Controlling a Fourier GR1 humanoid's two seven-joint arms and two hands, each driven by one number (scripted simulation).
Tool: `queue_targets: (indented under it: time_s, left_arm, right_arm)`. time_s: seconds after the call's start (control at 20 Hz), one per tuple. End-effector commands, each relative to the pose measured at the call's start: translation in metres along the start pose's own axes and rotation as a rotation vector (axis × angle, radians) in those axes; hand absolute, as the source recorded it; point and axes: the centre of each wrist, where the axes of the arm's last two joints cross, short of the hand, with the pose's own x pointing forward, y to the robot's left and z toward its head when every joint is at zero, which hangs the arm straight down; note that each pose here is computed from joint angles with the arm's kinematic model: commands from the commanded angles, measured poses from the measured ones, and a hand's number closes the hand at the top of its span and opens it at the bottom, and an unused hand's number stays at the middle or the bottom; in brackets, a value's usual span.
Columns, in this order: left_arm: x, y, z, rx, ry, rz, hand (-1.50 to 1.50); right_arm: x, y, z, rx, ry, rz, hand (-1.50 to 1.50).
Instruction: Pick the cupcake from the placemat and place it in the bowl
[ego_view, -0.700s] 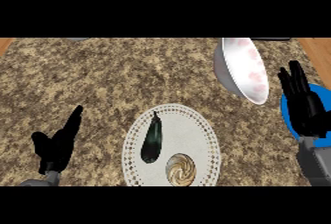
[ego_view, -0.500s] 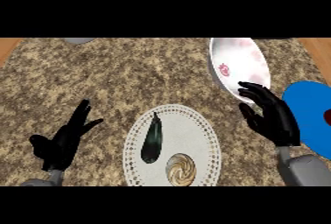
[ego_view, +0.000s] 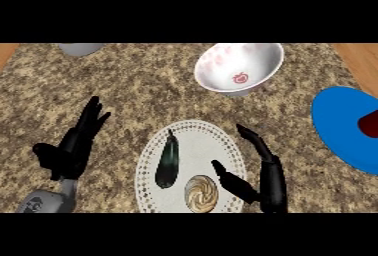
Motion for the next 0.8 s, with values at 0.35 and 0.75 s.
queue_targets:
  time_s: [0.35,0.75]
  left_arm:
    - [0.020,-0.027,-0.003,-0.013,-0.026,-0.006,0.00]
    - [0.023,-0.030,-0.011,-0.017,-0.037,-0.020,0.00]
  right_arm:
    - [0.037,0.046,0.099,-0.204,-0.116,0.180,-1.50]
    - [0.090,0.021,0.109,-0.131,0.125,0.264,-1.50]
